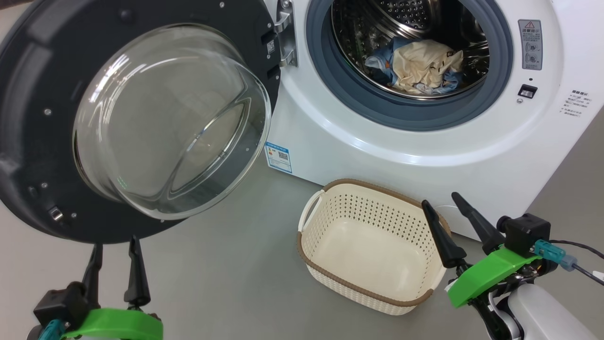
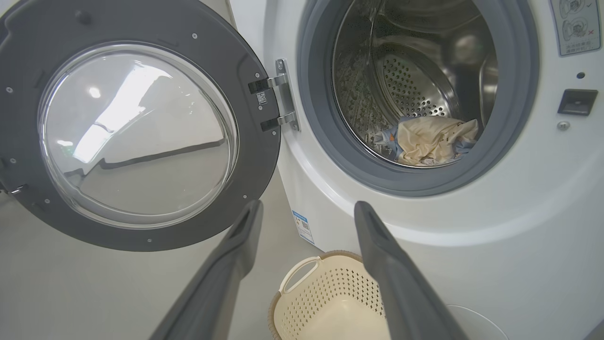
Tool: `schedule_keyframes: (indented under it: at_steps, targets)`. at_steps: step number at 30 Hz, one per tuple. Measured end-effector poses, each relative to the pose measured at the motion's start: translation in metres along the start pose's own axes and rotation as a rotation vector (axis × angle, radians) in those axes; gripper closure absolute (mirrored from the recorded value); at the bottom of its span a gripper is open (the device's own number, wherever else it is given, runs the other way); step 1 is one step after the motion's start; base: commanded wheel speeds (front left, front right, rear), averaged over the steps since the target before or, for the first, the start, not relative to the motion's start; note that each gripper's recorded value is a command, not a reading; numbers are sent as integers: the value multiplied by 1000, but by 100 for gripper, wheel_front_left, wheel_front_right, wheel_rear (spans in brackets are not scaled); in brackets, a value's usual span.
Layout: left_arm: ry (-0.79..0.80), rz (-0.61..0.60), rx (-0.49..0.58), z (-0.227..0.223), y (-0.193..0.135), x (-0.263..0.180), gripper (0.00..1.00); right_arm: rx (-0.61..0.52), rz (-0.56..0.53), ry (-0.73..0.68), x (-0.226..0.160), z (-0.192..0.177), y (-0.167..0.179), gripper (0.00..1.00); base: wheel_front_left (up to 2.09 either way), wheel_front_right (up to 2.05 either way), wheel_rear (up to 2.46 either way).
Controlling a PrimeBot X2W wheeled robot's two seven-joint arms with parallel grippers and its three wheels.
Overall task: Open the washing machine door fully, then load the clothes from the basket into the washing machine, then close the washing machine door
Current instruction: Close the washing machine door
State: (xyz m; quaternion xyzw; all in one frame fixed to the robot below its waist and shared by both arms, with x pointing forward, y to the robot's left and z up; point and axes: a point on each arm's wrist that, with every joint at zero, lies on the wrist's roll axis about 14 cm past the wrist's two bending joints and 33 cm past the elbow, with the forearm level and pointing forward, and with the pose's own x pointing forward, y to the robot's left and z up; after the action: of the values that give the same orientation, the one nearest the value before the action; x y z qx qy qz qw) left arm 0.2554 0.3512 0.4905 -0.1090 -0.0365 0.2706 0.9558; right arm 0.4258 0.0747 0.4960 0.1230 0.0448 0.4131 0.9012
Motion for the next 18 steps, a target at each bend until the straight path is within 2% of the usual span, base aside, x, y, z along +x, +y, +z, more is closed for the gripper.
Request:
schedule_keyframes:
  at_steps: [18]
  targets:
    - [7, 8, -8, -3, 2, -3, 0, 17, -4, 10, -3, -2, -1, 0, 0, 0, 0]
